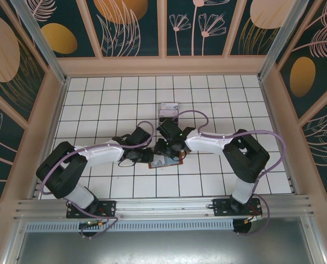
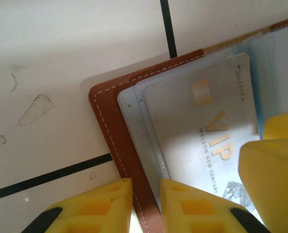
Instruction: Take the credit cards out of the card holder
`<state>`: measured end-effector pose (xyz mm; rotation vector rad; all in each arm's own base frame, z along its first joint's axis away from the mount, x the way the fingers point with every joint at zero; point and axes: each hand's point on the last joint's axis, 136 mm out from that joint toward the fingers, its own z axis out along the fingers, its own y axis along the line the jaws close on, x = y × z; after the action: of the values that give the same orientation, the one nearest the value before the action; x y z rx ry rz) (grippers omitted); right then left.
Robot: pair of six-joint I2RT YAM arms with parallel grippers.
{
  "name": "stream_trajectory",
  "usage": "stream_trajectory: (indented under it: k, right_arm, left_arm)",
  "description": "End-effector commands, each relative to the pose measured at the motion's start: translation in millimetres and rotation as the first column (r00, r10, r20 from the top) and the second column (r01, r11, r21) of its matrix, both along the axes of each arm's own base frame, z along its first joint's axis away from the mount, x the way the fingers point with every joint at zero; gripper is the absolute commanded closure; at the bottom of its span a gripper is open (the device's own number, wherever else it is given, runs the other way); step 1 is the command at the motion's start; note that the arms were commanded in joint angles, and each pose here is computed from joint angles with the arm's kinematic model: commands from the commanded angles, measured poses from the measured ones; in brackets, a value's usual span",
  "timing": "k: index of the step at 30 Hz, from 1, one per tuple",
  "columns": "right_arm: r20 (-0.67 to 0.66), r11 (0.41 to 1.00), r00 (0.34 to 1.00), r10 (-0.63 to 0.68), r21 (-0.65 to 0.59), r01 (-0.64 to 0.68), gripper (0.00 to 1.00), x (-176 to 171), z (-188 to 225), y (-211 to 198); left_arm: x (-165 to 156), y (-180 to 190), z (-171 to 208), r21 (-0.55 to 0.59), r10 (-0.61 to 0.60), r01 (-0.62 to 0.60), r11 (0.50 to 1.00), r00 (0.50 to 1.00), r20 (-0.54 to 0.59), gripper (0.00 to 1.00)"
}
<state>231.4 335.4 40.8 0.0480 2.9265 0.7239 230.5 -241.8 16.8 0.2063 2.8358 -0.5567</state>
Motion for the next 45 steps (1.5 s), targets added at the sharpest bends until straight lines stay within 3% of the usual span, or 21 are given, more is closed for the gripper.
stream_trajectory:
  k: [1,16,28,38,45]
  right_arm:
    - [0.012,1.000,1.000,0.019,0.019,-0.020,0.62,5.7,0.7,8.7]
    - [0.029,0.994,1.000,0.009,-0.113,-0.005,0.64,6.3,-7.3,-13.4]
    - [0.039,0.995,0.999,0.017,-0.095,-0.013,0.65,7.0,0.0,-8.5]
    - [0.041,0.998,0.999,0.012,-0.056,-0.009,0.66,5.3,5.3,-7.5]
    - [0.042,0.998,0.999,-0.006,-0.055,0.008,0.66,6.6,8.5,-12.7]
  left_arm:
    - [-7.1,5.7,-10.0,0.033,-0.012,0.012,0.999,1.000,-0.019,0.76]
    - [-6.9,7.7,-7.4,0.039,-0.008,0.009,0.999,1.000,-0.010,0.77]
    - [-0.6,8.7,4.2,0.041,0.004,-0.005,0.999,1.000,0.029,0.77]
    - [10.9,-2.3,28.8,-0.022,0.027,-0.025,0.999,0.997,0.077,0.73]
    - [12.8,-2.9,16.2,-0.004,0.033,-0.033,0.999,0.998,0.061,0.69]
